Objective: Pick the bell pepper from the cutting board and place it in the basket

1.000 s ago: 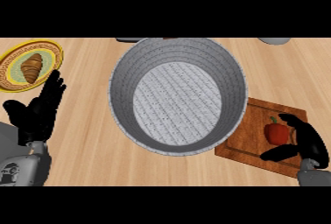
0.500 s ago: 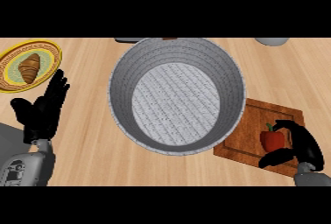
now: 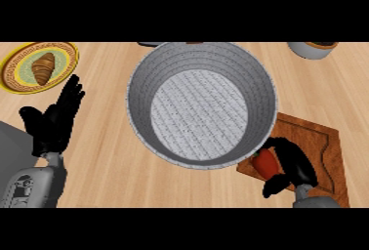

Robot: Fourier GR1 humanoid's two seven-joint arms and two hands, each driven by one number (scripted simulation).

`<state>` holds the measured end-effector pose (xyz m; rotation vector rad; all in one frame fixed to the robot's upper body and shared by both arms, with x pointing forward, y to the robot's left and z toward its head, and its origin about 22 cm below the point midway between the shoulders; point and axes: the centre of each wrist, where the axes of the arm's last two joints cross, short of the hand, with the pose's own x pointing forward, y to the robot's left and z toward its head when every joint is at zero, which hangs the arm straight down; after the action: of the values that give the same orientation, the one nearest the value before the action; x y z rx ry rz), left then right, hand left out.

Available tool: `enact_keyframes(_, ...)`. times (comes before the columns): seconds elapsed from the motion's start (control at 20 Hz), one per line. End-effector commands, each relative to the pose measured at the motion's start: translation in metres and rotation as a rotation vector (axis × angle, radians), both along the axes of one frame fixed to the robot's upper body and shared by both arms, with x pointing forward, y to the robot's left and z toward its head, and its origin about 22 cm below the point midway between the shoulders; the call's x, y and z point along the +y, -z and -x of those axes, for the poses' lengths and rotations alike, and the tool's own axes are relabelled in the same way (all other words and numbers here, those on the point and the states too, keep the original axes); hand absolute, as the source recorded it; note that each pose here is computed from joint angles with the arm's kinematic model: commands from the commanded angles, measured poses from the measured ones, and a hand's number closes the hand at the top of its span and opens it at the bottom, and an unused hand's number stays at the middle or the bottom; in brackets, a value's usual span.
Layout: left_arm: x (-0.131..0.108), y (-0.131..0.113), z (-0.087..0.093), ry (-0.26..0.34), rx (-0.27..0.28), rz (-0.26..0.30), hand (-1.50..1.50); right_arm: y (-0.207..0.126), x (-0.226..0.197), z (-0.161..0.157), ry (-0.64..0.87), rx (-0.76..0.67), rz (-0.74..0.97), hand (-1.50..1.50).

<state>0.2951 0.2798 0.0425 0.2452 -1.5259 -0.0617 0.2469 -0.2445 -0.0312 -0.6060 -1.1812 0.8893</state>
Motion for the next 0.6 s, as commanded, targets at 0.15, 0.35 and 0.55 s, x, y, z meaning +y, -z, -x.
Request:
enact_keyframes(0.15, -0.012, -0.009, -0.010, 0.052, -0.018, 0.000, 0.00, 0.006, 0.145, 0.050, -0.549, -0.006, -0.309, 1.50)
enact_keyframes(0.35, -0.008, 0.002, -0.003, 0.012, 0.012, 0.004, 0.00, -0.005, 0.171, 0.095, -0.598, -0.070, -0.544, 1.50)
enact_keyframes(0.55, 0.013, -0.010, -0.005, -0.048, 0.010, 0.002, 0.00, -0.025, 0.205, 0.157, -0.593, -0.150, -0.730, 1.50)
